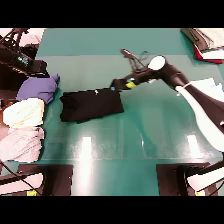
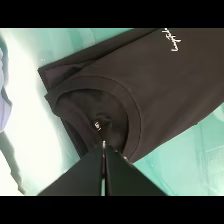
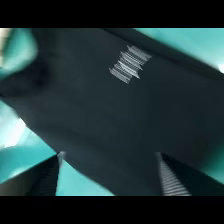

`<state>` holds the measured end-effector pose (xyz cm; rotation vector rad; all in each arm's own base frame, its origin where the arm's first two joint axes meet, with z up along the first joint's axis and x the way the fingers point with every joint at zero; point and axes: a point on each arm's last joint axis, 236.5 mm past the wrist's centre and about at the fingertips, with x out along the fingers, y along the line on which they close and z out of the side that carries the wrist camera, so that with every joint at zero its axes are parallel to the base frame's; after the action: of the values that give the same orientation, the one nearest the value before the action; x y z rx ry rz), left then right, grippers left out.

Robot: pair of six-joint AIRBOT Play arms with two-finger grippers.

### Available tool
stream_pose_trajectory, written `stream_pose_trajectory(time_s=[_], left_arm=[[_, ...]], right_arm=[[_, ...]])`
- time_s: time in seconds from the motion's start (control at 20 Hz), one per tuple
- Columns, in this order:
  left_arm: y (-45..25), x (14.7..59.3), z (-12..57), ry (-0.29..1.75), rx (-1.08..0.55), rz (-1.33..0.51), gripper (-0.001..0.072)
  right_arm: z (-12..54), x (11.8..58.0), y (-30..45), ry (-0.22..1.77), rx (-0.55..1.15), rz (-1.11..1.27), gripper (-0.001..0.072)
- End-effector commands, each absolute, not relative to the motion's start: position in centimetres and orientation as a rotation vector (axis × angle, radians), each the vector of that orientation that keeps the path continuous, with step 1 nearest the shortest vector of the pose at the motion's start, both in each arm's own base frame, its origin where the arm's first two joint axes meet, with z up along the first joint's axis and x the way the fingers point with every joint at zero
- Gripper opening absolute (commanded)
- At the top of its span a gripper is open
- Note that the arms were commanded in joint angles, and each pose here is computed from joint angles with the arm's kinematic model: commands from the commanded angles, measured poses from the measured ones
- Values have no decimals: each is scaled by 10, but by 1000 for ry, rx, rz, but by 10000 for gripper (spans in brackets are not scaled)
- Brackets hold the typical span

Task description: Fold the shirts.

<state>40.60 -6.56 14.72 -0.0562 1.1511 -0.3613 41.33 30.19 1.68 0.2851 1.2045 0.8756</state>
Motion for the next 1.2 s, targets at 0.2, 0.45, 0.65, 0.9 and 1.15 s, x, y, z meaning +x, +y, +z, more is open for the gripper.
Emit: stream_pose_trajectory(time_s=[0.2, 0.45, 0.65, 0.9, 1.15], left_arm=[[-70, 409, 150, 1132, -72, -375, 24], [-74, 409, 150, 1132, -77, -387, 24], [-74, 406, 150, 1141, -77, -390, 23], [-74, 406, 150, 1142, -77, -390, 23], [-74, 401, 148, 1163, -76, -396, 23]], right_arm=[[-55, 406, 261, 1383, 530, 739, 692], [-71, 403, 332, 1438, 572, 876, 662], [-68, 396, 389, 1426, 581, 986, 376], [-44, 401, 408, 1294, 459, 1099, 15], [8, 446, 320, 1141, 467, 929, 14]])
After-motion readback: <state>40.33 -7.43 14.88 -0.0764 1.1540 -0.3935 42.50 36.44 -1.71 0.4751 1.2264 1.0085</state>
